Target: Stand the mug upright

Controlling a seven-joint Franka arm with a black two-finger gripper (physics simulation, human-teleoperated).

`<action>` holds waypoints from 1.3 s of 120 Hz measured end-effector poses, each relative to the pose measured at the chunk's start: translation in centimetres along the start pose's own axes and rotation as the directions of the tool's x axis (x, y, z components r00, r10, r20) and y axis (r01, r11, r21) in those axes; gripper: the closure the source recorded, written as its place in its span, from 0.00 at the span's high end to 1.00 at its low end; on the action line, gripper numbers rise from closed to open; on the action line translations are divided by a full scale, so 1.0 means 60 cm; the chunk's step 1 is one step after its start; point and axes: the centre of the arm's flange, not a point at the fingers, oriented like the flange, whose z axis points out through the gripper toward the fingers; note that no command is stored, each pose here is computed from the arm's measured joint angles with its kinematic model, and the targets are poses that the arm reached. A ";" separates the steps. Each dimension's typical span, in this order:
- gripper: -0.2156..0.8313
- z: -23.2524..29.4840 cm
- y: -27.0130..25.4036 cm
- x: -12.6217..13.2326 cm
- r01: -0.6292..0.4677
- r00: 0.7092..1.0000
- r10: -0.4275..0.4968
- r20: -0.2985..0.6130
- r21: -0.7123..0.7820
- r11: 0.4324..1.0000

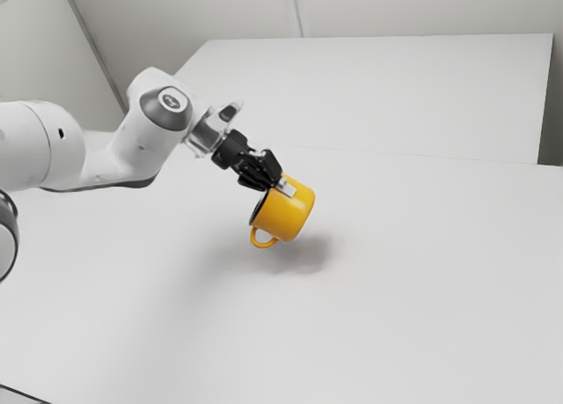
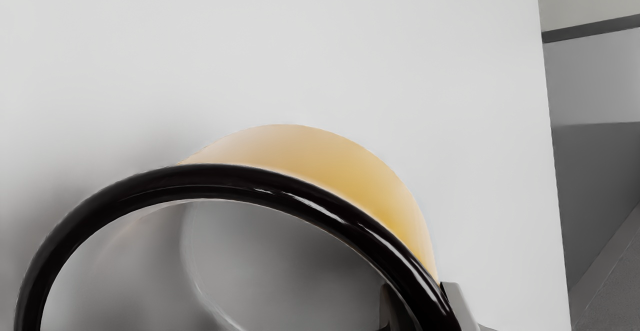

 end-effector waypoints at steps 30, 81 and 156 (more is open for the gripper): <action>0.06 -0.001 0.022 -0.013 -0.188 0.973 0.110 0.203 0.422 0.887; 0.06 0.067 0.016 -0.052 -0.267 0.941 0.004 0.339 0.732 0.627; 0.12 0.131 -0.046 -0.048 -0.027 0.971 -0.177 0.161 0.807 0.589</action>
